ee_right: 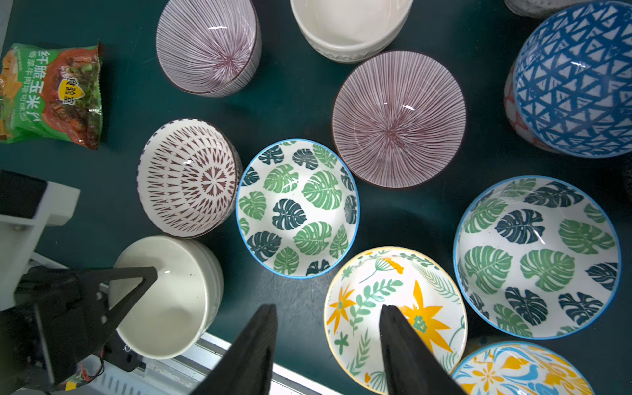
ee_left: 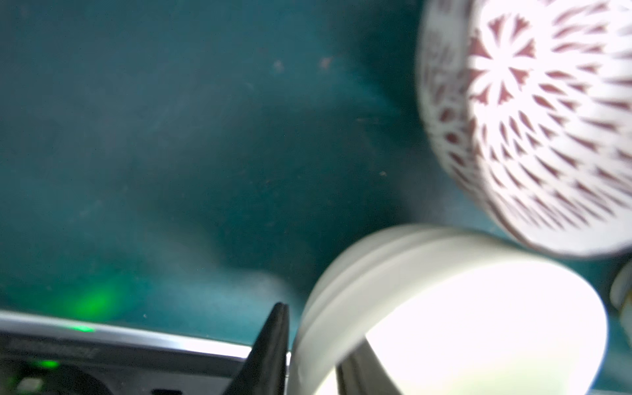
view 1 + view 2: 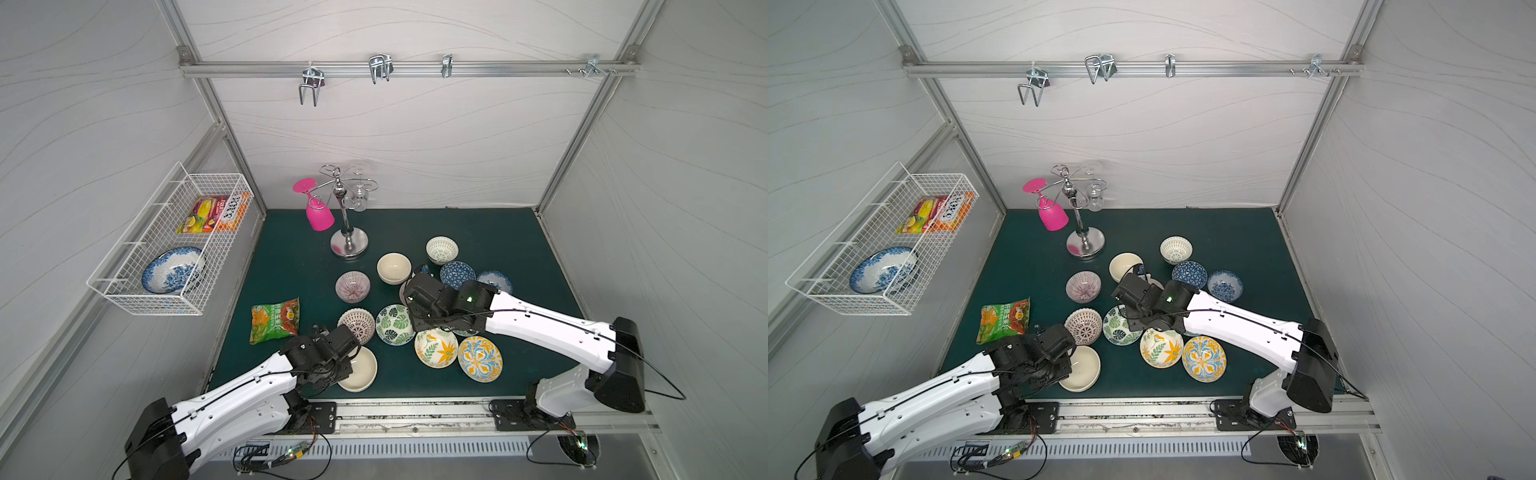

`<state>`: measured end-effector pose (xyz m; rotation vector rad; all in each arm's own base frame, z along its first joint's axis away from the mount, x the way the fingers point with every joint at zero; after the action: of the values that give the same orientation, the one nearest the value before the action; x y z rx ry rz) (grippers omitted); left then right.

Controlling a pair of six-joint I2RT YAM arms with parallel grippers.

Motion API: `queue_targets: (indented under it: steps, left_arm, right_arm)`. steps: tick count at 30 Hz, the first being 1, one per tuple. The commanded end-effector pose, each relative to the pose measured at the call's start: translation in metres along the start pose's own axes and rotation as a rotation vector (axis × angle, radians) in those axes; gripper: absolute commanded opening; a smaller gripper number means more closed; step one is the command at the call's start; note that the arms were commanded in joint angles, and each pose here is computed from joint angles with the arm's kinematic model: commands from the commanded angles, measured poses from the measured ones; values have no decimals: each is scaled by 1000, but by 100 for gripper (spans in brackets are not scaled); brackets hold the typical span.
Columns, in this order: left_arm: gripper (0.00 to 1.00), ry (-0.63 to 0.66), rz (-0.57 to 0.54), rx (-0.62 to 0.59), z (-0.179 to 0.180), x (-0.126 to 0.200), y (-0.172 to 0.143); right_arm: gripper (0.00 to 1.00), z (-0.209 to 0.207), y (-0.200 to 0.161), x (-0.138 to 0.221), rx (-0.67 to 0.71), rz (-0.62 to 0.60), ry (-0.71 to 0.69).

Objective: Stack the bowls
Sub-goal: Pick up the bowl from the center of the board.

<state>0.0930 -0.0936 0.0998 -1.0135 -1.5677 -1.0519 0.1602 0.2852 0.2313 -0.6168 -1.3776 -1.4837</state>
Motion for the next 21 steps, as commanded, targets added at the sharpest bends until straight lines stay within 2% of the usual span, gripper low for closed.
queue_targets:
  steps: [1, 7, 11, 15, 21]
  left_arm:
    - [17, -74, -68, -7, -9, 16, 9]
    - [0, -138, -63, -44, -15, 27, 8]
    - [0, -212, -39, -72, -29, 33, 5]
    - [0, -228, -24, -133, -46, 49, 1]
    - [0, -216, -101, -210, -82, 93, 22]
  right_arm:
    - [52, -6, 4, -1, -34, -16, 15]
    - [53, -19, 11, -1, -55, -31, 17]
    - [53, -29, 19, 3, -103, -38, 64]
    - [54, -40, 29, 13, -140, -64, 93]
    - [55, -62, 41, 22, -173, -86, 93]
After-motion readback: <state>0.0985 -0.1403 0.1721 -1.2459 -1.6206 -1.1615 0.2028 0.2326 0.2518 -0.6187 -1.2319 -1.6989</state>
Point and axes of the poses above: each gripper's point midway between its finger pads, its own x axis back along the fingers, its own z axis along the line the jaws close on, y = z × x, the point moved 6 cm from there along x, back along the fingers, and after that the axes turned 8 degrees about -x, right-handed, at the moved point
